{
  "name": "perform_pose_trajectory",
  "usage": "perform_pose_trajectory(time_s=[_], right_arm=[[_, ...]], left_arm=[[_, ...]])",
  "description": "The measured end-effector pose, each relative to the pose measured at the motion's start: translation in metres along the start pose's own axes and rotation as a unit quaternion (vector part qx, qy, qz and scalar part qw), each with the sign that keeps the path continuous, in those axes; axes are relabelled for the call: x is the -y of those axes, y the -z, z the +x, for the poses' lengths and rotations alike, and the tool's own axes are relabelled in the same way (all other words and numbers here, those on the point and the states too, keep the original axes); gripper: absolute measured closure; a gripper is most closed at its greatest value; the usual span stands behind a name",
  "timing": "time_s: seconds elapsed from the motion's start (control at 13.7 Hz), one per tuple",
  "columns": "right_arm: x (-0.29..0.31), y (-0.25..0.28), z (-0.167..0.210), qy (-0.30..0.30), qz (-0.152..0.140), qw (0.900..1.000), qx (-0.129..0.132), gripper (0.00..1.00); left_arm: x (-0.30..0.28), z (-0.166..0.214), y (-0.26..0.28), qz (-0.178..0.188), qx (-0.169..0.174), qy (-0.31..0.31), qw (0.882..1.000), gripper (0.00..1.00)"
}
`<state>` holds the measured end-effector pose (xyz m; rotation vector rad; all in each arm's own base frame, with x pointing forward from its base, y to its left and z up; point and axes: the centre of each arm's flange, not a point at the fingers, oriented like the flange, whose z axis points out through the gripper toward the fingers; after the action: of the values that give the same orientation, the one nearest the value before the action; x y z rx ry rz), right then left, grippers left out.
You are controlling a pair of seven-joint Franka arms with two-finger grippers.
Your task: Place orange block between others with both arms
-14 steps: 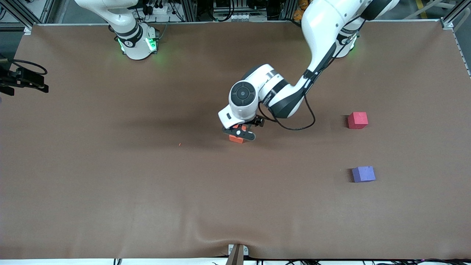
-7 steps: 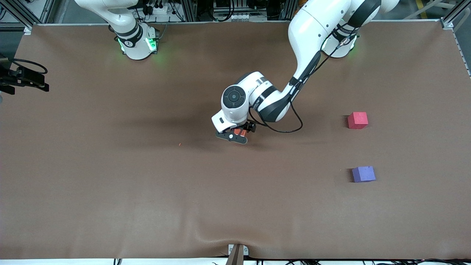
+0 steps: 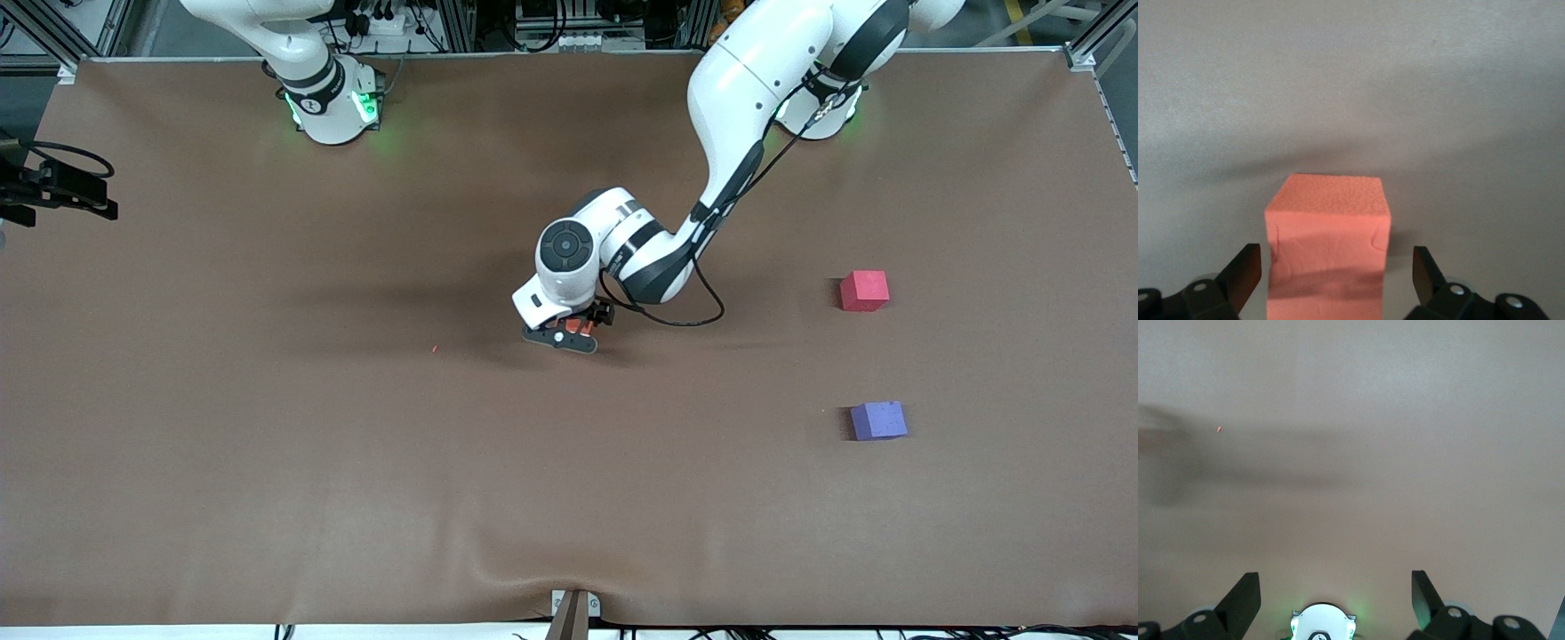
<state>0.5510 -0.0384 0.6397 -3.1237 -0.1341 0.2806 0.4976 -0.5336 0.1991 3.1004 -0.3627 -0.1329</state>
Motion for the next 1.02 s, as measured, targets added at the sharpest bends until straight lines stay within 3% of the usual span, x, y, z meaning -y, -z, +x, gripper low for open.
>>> perform_pose_trajectory(time_s=[0.15, 0.44, 0.73, 1.02], right_arm=[[0.000, 0.000, 0.000, 0.000, 0.006, 1.000, 0.001, 0.00], [0.003, -0.001, -0.001, 0.003, 0.018, 1.000, 0.003, 0.00], [0.003, -0.001, -0.001, 0.003, 0.018, 1.000, 0.003, 0.00], [0.002, 0.000, -0.002, 0.002, 0.018, 1.000, 0.003, 0.00]], left_arm=[[0.001, 0.000, -0.002, 0.002, 0.000, 0.000, 1.000, 0.04], [-0.004, -0.001, 0.000, 0.001, -0.004, -0.003, 1.000, 0.43], [0.036, 0.027, 0.036, 0.003, -0.017, 0.035, 0.999, 0.43], [0.169, 0.055, 0.134, 0.027, -0.001, 0.115, 0.993, 0.45]])
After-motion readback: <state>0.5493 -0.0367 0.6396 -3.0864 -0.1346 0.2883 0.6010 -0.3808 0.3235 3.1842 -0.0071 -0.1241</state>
